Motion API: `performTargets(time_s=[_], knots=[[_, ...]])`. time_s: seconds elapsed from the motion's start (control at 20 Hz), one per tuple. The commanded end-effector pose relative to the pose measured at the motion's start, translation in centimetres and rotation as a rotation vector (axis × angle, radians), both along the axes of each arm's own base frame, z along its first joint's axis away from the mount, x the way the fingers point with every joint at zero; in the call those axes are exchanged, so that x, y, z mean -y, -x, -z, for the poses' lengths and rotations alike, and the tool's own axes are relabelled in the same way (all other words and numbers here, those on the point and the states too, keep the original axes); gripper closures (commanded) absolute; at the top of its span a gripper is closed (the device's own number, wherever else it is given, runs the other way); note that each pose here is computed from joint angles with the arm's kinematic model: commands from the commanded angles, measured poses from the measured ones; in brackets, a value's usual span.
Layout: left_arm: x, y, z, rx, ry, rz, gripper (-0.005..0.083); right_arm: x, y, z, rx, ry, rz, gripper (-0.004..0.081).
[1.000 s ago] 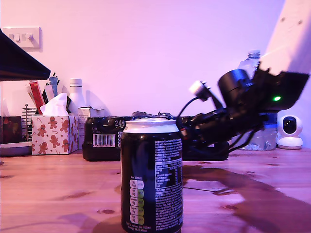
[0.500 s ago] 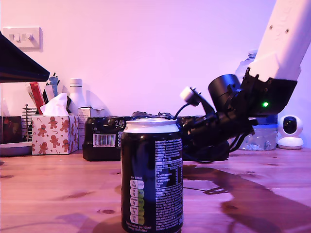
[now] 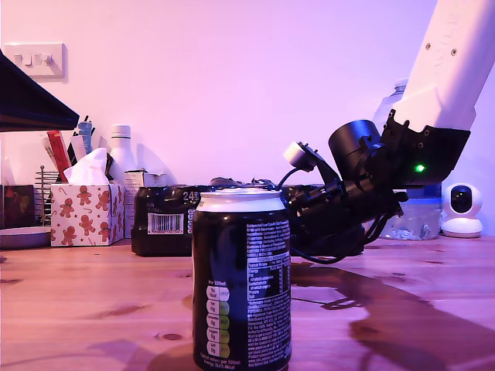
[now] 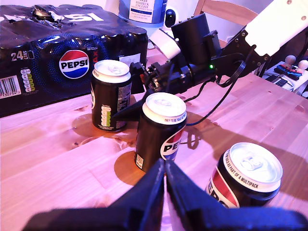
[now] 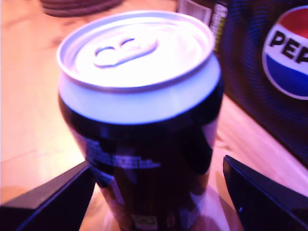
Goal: Stack up the Pepsi cans on top of each other
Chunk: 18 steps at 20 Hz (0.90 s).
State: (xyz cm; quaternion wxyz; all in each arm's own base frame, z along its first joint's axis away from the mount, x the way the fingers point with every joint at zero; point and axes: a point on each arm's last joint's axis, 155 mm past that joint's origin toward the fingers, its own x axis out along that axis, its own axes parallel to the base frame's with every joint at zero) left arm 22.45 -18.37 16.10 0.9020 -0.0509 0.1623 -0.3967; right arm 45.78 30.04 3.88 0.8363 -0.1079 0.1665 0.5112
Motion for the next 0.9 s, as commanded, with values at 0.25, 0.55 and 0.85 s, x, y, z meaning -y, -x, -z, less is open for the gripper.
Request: performTargets(time_s=[0.25, 0.55, 0.85], knots=[[0.0, 0.1, 0.6, -0.014, -0.004, 0.002, 0.0795, -1.6, 0.9, 0.8, -0.015, 0.008, -0.027, 0.0180], [0.0, 0.2, 0.8, -0.019, -0.007, 0.002, 0.0795, -1.4, 0.4, 0.4, -0.021, -0.009, -0.009, 0.0237], [0.0, 0.3, 1.1, -0.032, -0.013, 0.002, 0.0795, -1.2, 0.0, -0.4, -0.026, -0.025, 0.005, 0.0320]])
